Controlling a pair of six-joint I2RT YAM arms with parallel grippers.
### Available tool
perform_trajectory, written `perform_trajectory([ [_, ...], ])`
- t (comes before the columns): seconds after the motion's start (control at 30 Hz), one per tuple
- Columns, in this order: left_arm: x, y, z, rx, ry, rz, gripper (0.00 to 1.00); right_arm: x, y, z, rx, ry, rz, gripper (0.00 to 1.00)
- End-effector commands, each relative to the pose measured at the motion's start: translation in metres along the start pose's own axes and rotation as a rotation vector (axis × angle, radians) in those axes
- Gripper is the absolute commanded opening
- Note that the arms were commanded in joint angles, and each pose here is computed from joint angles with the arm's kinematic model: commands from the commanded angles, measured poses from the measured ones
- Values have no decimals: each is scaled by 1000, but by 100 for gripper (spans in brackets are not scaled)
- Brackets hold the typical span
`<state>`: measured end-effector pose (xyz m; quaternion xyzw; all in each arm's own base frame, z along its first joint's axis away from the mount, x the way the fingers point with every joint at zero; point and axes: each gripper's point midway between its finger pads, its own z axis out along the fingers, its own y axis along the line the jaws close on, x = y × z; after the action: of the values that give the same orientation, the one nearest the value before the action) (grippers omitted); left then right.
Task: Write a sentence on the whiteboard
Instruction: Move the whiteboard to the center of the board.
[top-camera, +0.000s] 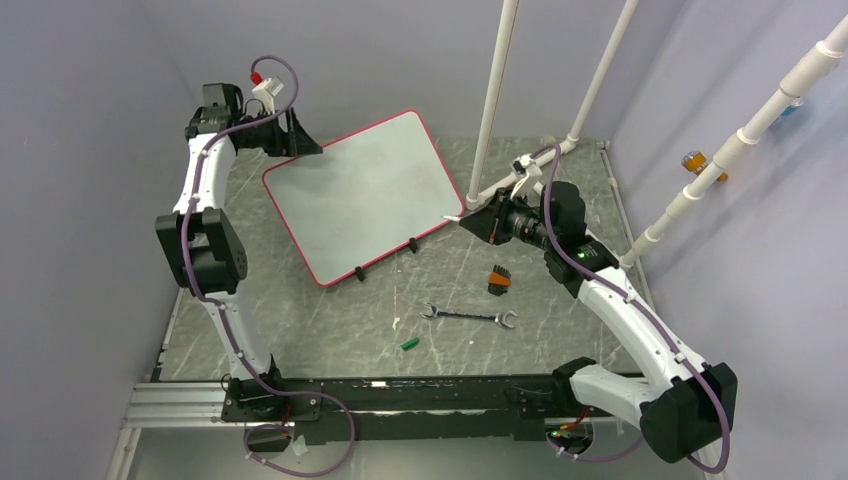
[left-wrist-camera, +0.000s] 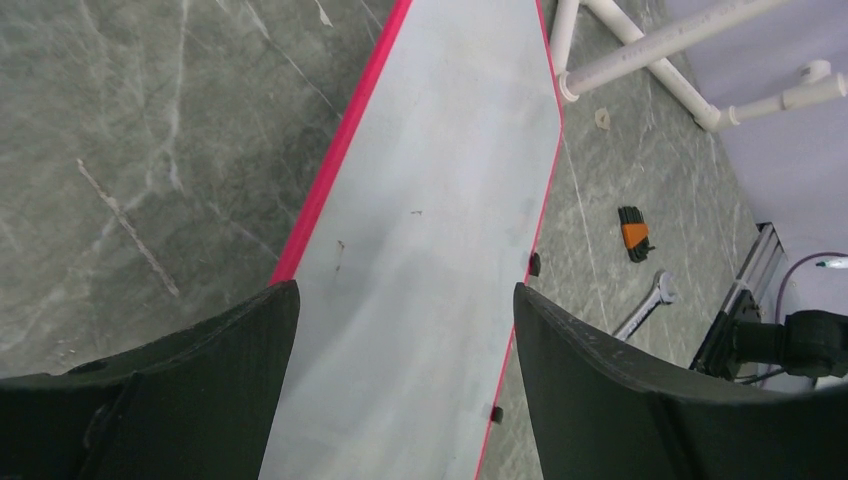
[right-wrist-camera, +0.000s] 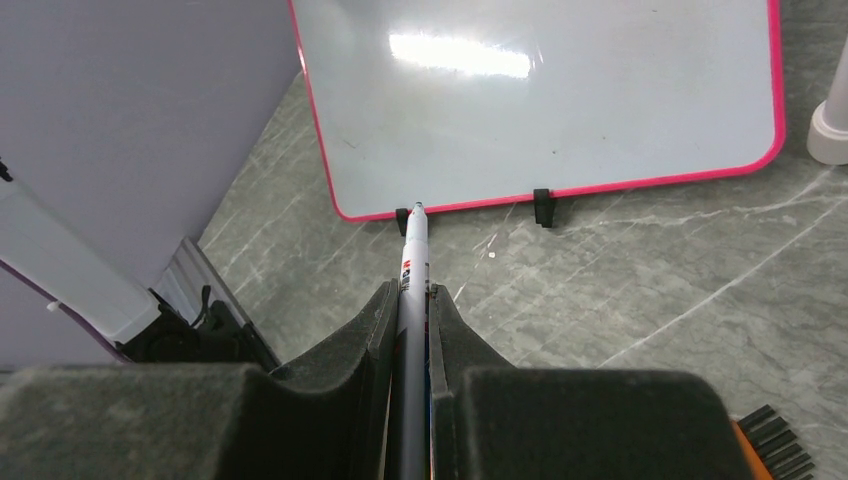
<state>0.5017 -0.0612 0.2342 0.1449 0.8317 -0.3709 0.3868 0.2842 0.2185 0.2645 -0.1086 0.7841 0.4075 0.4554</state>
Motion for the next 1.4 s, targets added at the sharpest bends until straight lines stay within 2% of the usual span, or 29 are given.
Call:
perform_trajectory([
  [0.0, -53, -17, -18, -16, -124, 116, 85, -21, 19, 1, -70, -53, -37, 0],
  [0.2, -57, 10, -2, -40, -114, 81, 84, -20, 20, 0, -67, -49, -43, 0],
  [0.4, -50, 25, 20, 29, -114, 9, 80, -15, 19, 1, -72, -29, -44, 0],
  [0.73, -47, 6, 60, 255, -104, -5, 77, -4, 22, 0, -72, -10, -42, 0],
  [1.03, -39, 0, 79, 355, -85, -56, 50, 4, 19, 4, -67, 12, -42, 0],
  [1.37, -24, -10, 89, 398, -38, -66, 37, 9, 20, 6, -74, 23, -38, 0],
])
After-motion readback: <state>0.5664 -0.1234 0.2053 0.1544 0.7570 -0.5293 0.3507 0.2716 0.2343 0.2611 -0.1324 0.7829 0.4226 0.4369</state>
